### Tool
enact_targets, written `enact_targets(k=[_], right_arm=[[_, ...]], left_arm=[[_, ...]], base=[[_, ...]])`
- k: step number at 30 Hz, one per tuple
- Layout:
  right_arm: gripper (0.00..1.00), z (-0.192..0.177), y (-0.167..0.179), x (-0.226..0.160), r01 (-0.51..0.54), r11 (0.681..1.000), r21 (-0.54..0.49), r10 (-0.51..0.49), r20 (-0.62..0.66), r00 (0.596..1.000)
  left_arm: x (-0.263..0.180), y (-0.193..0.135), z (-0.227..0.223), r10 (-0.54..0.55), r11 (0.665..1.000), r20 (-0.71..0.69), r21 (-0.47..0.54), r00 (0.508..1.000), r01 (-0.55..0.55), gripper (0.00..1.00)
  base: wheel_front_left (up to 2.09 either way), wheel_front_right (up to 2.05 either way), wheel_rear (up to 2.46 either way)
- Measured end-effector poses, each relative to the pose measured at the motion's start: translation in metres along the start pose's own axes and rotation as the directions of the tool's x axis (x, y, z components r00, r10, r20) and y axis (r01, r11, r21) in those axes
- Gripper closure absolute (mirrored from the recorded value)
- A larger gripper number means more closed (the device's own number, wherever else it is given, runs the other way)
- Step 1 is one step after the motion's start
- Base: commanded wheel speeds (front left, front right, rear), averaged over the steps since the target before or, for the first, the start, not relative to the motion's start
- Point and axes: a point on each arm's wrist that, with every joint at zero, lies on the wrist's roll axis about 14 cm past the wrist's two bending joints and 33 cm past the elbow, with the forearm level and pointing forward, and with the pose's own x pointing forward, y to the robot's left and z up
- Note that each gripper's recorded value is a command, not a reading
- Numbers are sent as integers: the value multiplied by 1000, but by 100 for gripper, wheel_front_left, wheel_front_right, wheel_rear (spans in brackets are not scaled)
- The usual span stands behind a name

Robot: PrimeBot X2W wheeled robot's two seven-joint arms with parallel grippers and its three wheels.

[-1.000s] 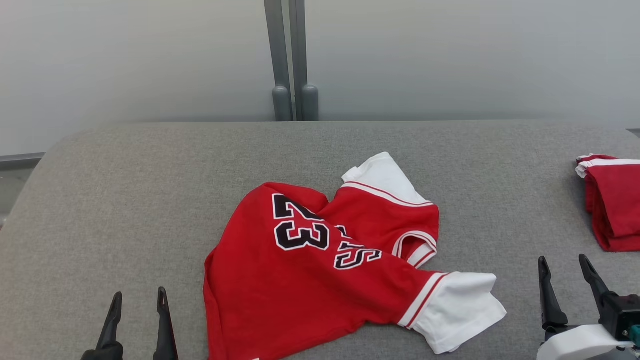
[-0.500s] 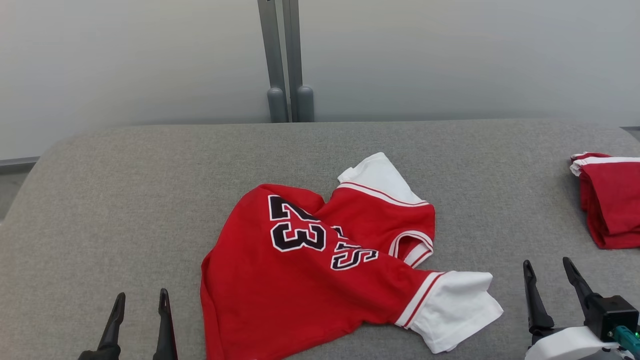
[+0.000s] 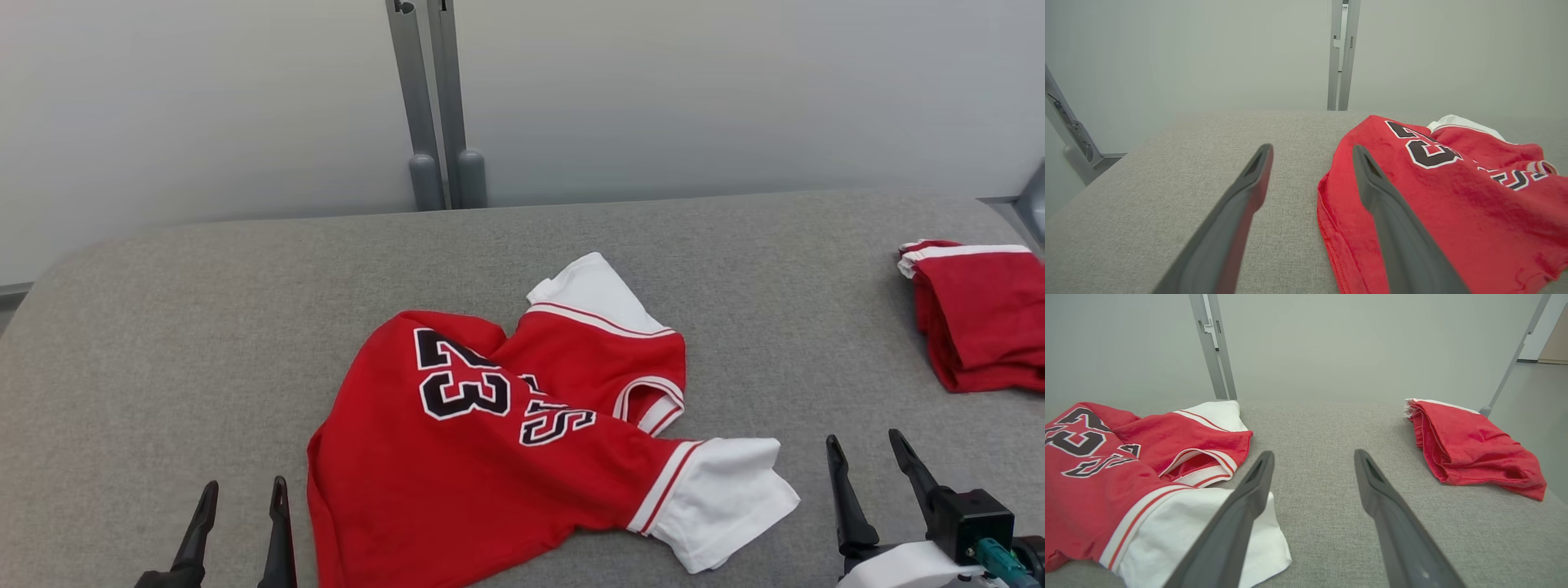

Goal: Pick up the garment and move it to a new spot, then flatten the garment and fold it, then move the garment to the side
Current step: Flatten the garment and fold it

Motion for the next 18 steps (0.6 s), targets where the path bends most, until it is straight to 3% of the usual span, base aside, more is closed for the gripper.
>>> enact_targets(k=[18], right_arm=[[0, -5, -5, -17, 21, 1000, 5, -21, -13, 1000]], left_arm=[[5, -14, -6, -57, 998, -17, -8, 998, 57, 0]], base=[[0, 0, 0]])
